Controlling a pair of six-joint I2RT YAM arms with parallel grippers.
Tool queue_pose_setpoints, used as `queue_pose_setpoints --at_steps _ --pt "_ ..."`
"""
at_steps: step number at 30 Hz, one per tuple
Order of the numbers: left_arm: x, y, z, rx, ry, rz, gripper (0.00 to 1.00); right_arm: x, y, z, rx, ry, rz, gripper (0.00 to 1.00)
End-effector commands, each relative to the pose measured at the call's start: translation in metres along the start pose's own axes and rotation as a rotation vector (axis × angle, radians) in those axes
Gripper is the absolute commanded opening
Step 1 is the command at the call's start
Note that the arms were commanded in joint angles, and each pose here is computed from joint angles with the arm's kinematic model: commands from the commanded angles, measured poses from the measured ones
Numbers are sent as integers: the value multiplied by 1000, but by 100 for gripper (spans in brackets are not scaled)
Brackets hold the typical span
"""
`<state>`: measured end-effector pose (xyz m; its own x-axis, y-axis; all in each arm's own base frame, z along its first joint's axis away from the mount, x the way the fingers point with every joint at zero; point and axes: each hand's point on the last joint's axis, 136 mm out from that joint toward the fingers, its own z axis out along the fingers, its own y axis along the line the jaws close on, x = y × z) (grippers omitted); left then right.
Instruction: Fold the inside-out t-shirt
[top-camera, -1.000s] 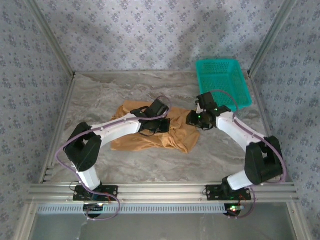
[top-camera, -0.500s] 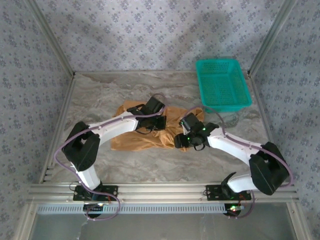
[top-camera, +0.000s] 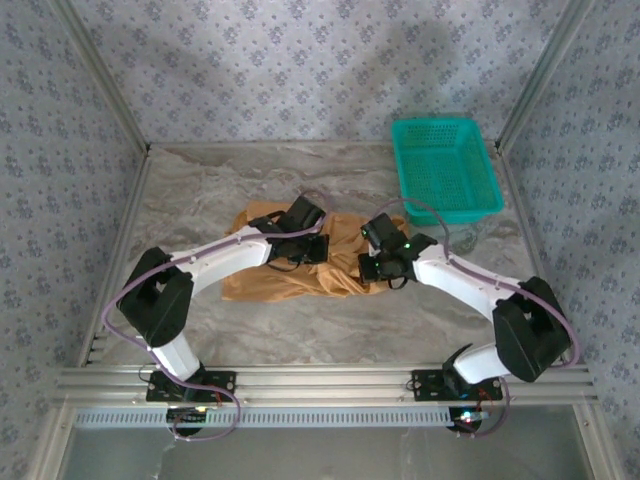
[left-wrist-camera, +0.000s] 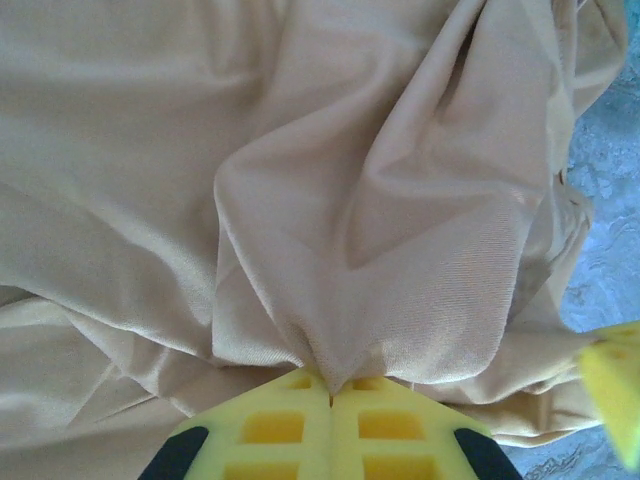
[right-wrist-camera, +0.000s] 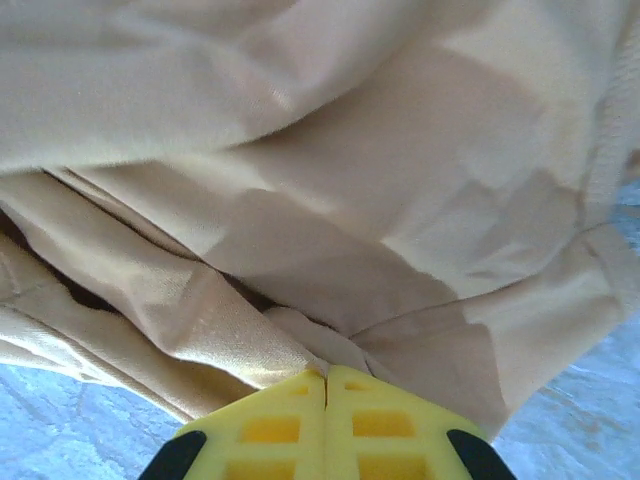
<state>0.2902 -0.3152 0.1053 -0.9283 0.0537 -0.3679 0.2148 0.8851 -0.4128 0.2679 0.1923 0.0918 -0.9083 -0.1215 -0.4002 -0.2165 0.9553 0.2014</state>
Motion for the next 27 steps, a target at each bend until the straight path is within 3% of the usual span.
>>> queue_pose_setpoints --at_steps 1,8,12,17,20,23,27 --pt "-1 -12 -2 50 -14 -7 0 -10 -20 -29 41 -30 60 0" --pt "-5 -56 14 124 -55 -1 0 -3 -103 -29 184 -62 308 0" --pt "1 -70 25 132 -41 17 0 5 -125 -22 205 -101 395 0" --pt "4 -75 31 140 -34 15 0 11 -105 -19 123 -61 374 0" --pt "2 -78 28 146 -41 17 0 13 -91 -29 99 -50 357 17" --pt "0 -79 25 149 -47 18 0 22 -75 -39 93 -51 349 28" --pt "2 -80 25 151 -45 20 0 27 -50 -38 52 -57 356 27"
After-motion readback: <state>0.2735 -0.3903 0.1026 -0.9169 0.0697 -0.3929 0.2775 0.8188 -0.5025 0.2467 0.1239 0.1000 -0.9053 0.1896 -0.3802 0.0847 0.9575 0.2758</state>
